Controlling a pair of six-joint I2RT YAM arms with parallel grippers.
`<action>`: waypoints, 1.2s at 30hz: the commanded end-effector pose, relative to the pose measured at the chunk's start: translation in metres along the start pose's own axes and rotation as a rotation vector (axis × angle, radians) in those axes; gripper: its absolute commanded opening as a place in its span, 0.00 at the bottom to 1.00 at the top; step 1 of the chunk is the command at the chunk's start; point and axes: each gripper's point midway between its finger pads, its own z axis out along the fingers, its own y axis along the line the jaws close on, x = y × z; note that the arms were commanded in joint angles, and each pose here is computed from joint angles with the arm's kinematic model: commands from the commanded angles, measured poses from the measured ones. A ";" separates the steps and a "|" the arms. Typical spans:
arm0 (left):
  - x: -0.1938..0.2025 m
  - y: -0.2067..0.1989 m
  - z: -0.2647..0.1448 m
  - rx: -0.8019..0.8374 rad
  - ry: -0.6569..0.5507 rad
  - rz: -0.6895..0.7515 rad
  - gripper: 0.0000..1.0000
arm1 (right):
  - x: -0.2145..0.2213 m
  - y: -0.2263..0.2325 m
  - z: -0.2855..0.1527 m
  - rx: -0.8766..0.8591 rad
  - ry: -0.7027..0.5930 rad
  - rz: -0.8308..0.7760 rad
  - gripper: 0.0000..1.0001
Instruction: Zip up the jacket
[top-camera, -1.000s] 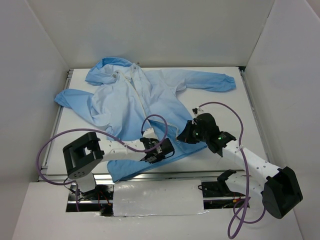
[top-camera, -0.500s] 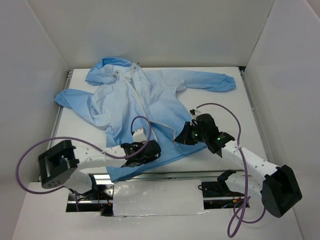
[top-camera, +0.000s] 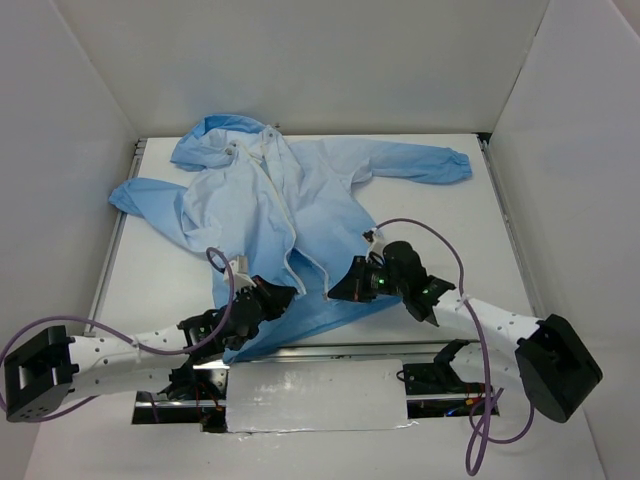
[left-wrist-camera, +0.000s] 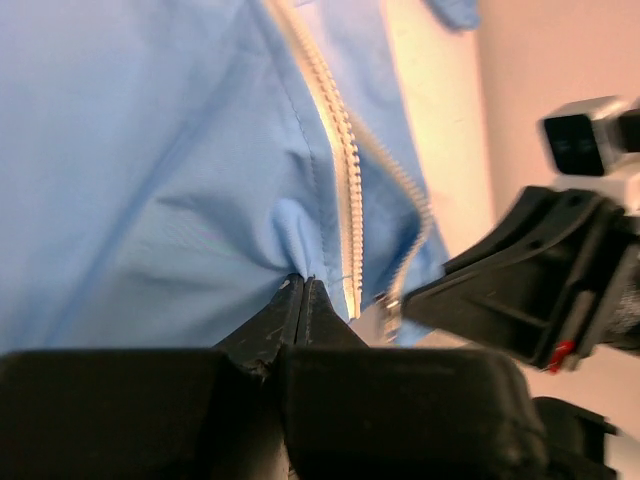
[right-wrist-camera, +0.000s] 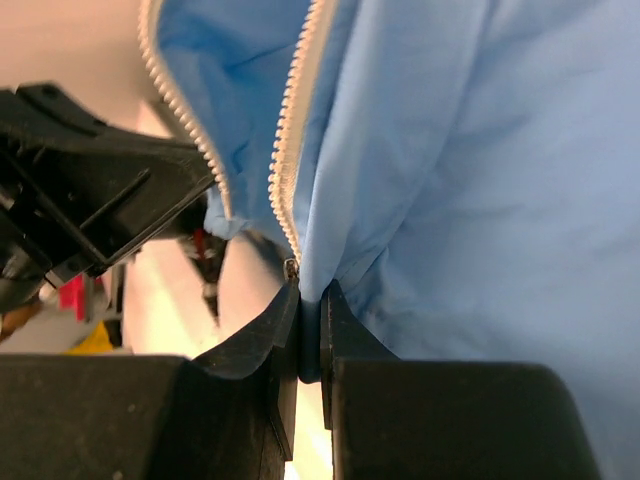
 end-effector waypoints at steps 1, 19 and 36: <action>-0.032 -0.042 -0.003 0.147 -0.125 -0.059 0.00 | -0.012 0.052 0.007 -0.195 -0.044 -0.069 0.00; -0.029 -0.029 -0.006 0.131 -0.114 -0.014 0.00 | 0.002 0.069 0.012 -0.300 -0.014 -0.109 0.00; -0.024 -0.029 -0.005 0.149 -0.097 -0.015 0.00 | -0.005 0.070 0.012 -0.281 -0.043 -0.130 0.00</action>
